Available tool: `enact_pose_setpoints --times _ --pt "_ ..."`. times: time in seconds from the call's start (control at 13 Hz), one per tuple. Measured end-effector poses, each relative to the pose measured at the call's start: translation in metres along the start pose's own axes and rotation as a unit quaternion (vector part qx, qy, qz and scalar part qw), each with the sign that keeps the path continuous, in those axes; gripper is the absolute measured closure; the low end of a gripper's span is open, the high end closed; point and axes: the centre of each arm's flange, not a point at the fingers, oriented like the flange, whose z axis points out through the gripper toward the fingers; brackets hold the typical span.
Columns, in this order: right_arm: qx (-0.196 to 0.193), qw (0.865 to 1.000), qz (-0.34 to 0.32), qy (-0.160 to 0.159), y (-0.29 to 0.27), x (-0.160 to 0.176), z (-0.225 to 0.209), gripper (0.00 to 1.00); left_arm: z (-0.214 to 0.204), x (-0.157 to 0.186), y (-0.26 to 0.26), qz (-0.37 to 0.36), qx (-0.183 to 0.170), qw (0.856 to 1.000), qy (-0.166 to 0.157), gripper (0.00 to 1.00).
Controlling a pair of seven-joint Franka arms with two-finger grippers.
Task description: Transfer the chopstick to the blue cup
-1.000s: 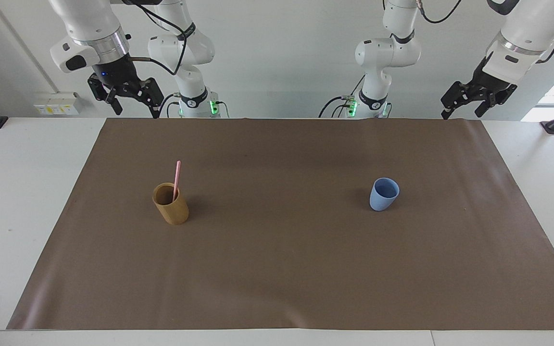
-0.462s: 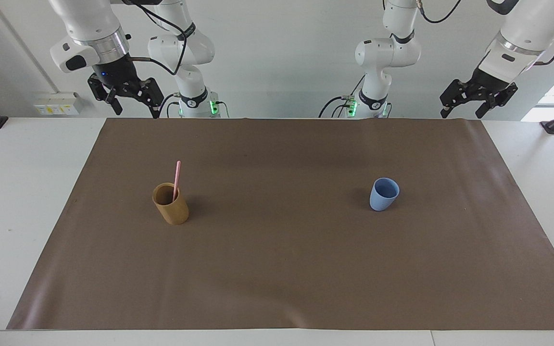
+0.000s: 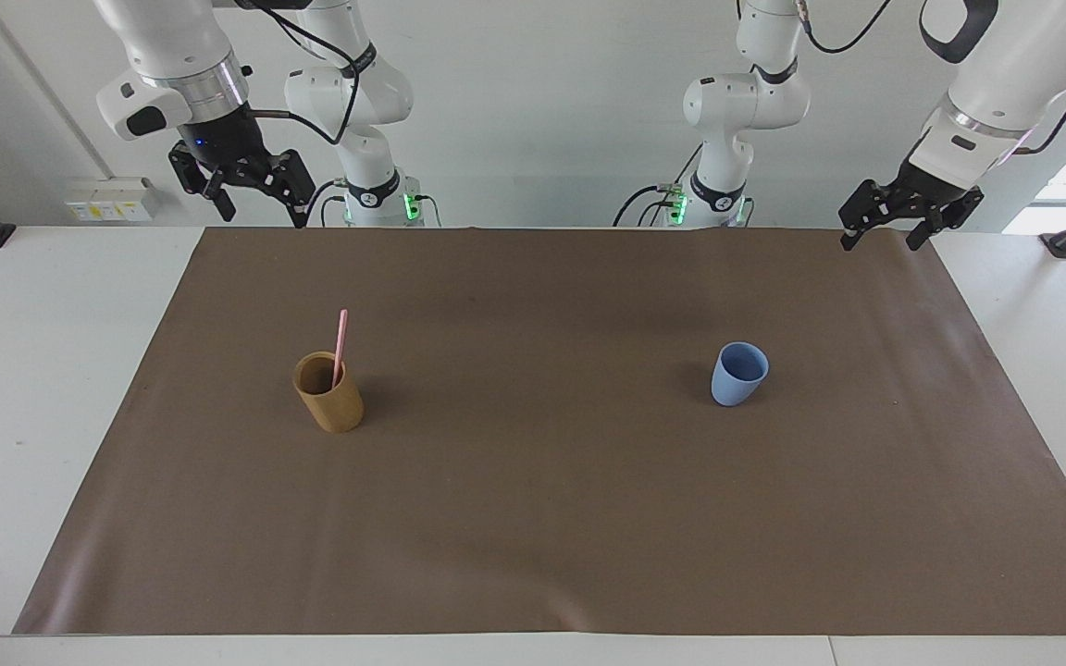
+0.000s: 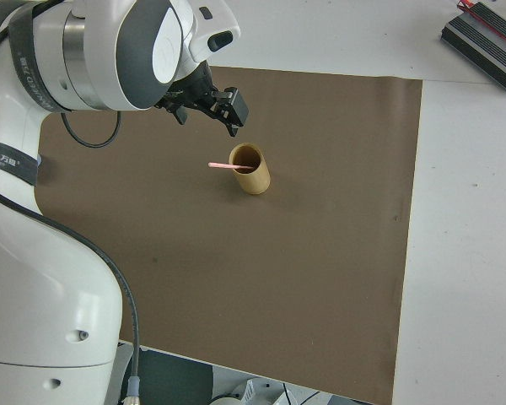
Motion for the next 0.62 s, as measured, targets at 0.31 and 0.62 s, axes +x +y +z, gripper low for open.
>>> enact_pose_setpoints --times 0.31,0.62 --pt "0.000 1.000 0.000 0.000 0.000 0.000 0.000 0.00 0.036 0.008 0.009 -0.002 0.001 1.000 0.003 0.00" --pt "0.000 1.000 0.000 0.000 0.000 0.000 0.000 0.00 0.084 0.009 0.036 0.000 0.002 1.000 -0.007 0.00"
